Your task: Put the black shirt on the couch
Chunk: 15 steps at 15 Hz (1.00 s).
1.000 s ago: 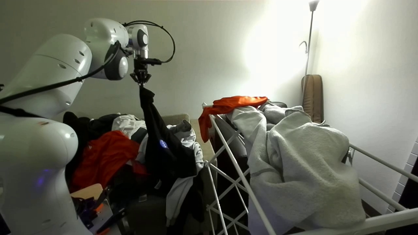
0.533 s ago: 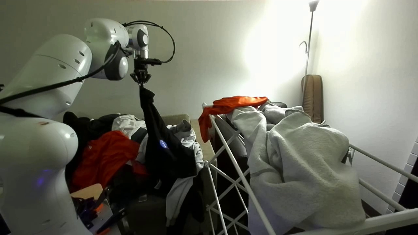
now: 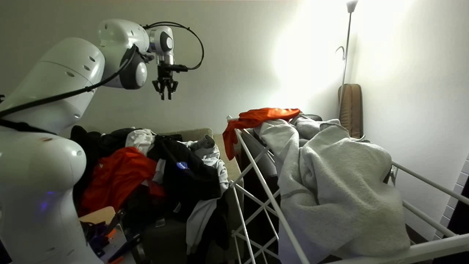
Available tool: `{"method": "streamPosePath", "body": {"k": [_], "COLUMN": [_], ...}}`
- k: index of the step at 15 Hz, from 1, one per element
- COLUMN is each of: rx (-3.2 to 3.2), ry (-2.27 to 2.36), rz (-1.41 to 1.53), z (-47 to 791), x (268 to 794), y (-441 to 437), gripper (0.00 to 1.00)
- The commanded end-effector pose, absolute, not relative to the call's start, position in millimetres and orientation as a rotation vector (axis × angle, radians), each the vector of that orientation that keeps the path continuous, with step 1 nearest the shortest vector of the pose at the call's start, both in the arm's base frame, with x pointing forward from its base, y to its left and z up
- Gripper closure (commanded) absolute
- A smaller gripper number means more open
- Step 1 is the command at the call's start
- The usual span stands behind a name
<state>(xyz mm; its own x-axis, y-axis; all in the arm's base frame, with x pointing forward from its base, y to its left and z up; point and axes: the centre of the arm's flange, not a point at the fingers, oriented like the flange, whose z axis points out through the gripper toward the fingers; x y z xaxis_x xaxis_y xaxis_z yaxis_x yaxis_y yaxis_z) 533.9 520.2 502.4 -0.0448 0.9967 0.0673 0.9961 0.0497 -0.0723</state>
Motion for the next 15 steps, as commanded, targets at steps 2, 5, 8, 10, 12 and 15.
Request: {"method": "streamPosePath", "body": {"k": [2, 5, 8, 10, 12, 15], "rx": [-2.292, -2.369, -2.383, -2.36, -2.317, -2.27], "ry": [-2.035, -1.956, -1.934, -1.935, -1.936, -1.95], "rz": [-0.01, -0.004, 0.071, 0.139, 0.212, 0.297], "z": [525.6, 540.1, 544.8, 542.0, 534.4, 525.0], "x": [532.5, 530.0, 513.2, 499.5, 484.9, 466.3], "y": [451.4, 433.5, 433.5, 437.6, 442.4, 447.5], "gripper": [0.22, 0.03, 0.0, 0.0, 0.0, 0.0]}}
